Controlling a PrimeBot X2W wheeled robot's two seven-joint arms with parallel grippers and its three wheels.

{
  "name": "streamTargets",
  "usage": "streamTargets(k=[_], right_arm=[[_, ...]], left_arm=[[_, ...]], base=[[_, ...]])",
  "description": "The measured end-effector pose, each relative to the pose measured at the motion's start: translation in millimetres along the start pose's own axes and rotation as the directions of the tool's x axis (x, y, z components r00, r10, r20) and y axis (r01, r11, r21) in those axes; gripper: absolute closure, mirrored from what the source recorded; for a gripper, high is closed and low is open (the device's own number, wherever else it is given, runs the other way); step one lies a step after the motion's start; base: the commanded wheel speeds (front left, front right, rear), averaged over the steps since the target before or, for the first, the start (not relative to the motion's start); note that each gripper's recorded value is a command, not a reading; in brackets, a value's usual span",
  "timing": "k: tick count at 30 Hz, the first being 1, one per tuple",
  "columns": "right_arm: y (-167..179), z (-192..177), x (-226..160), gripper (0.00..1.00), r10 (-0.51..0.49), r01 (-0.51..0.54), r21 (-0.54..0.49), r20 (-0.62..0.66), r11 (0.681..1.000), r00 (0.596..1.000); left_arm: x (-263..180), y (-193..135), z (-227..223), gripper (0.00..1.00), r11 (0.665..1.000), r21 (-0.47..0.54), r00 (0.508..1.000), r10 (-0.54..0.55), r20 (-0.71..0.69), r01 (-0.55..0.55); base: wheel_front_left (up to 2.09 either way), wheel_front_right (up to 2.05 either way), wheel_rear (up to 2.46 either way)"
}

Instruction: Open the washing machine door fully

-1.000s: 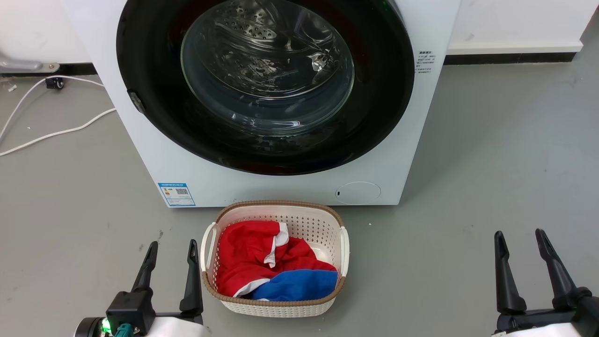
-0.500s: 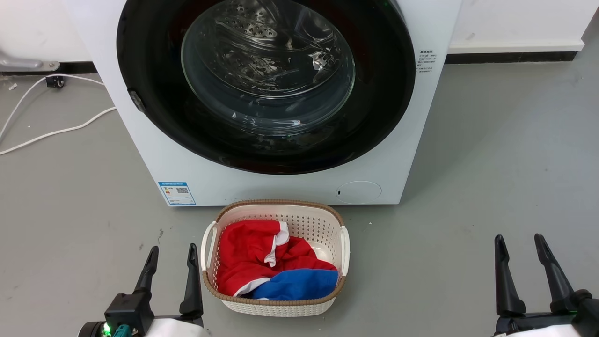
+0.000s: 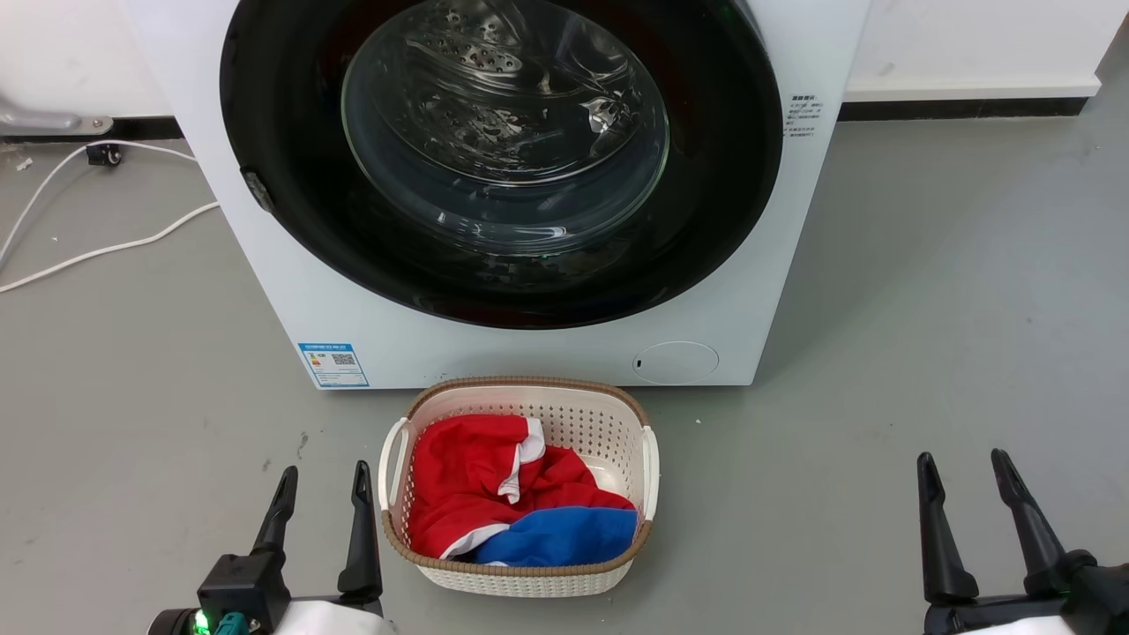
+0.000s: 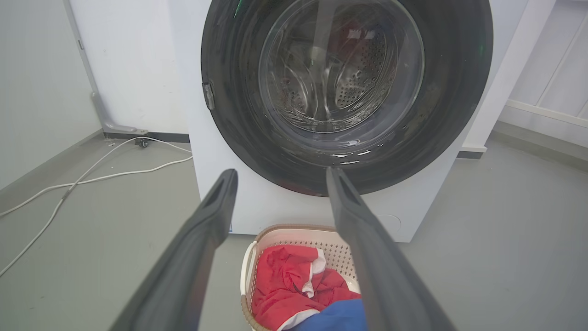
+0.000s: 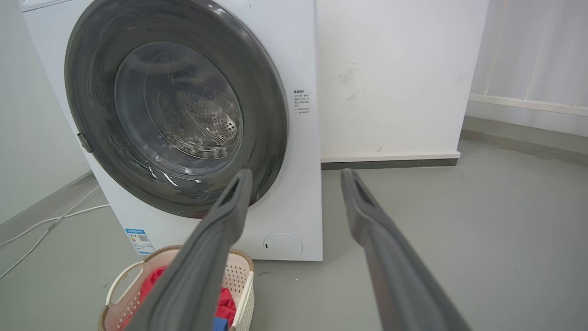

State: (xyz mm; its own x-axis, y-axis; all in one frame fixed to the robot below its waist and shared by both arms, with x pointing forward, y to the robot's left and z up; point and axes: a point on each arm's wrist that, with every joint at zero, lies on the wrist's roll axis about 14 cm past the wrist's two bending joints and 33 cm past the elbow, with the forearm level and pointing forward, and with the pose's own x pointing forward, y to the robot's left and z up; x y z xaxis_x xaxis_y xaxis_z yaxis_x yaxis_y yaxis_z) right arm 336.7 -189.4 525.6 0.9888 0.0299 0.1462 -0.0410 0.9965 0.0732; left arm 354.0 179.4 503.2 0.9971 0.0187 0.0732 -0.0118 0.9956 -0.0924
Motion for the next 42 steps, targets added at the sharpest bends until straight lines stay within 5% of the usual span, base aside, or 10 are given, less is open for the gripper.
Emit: streamTargets(k=[1,2,4,7,12,21,31,34,42], right_arm=[[0.3,-0.2,0.0,0.24,0.001,-0.001,-0.003,-0.001,1.0,1.0],[1.6,-0.4,0.1,1.0,0.006,-0.006,-0.006,-0.002,1.0,1.0],[4.9,-0.6,0.3,1.0,0.016,-0.016,-0.009,-0.002,1.0,1.0],[-1.9,3.5,0.7,1.0,-0.034,0.029,0.176,0.023,0.984,0.999],[-18.1,6.6,2.3,1.0,-0.132,0.099,0.456,0.041,0.884,0.99],[-20.9,-12.9,-0.3,1.0,-0.221,0.159,0.811,-0.038,0.563,0.975],[-19.6,-11.6,0.6,1.0,-0.22,0.125,0.983,-0.093,0.135,0.971],[-24.4,-11.8,-0.6,1.0,-0.197,0.119,0.992,-0.106,0.052,0.975],[-24.8,-14.6,1.7,1.0,-0.126,0.124,0.992,-0.12,0.025,0.985]], left_arm=[[0.0,-0.1,0.0,0.0,1.0,0.0,1.0,0.0,0.0,0.0],[0.0,0.1,0.0,0.0,1.0,0.0,1.0,0.001,0.0,-0.001],[0.0,0.2,-0.1,0.0,1.0,0.0,1.0,0.001,0.0,-0.001],[0.1,0.6,0.2,0.0,1.0,-0.003,1.0,0.003,0.001,-0.003],[0.1,0.9,0.7,0.0,1.0,-0.008,1.0,0.006,0.002,-0.006],[-0.5,2.6,1.5,0.0,1.0,-0.016,1.0,0.012,0.004,-0.012],[-0.7,4.4,0.8,0.0,1.0,-0.02,1.0,0.018,0.002,-0.018],[-1.0,5.1,0.8,0.0,1.0,-0.019,1.0,0.021,0.002,-0.02],[-2.0,8.1,1.6,0.0,1.0,-0.004,1.0,0.028,0.004,-0.028]], base=[[0.0,0.0,0.0],[0.0,0.0,0.0],[0.0,0.0,0.0],[0.0,0.0,0.0],[0.0,0.0,0.0],[0.0,0.0,0.0],[0.0,0.0,0.0],[0.0,0.0,0.0],[0.0,0.0,0.0]])
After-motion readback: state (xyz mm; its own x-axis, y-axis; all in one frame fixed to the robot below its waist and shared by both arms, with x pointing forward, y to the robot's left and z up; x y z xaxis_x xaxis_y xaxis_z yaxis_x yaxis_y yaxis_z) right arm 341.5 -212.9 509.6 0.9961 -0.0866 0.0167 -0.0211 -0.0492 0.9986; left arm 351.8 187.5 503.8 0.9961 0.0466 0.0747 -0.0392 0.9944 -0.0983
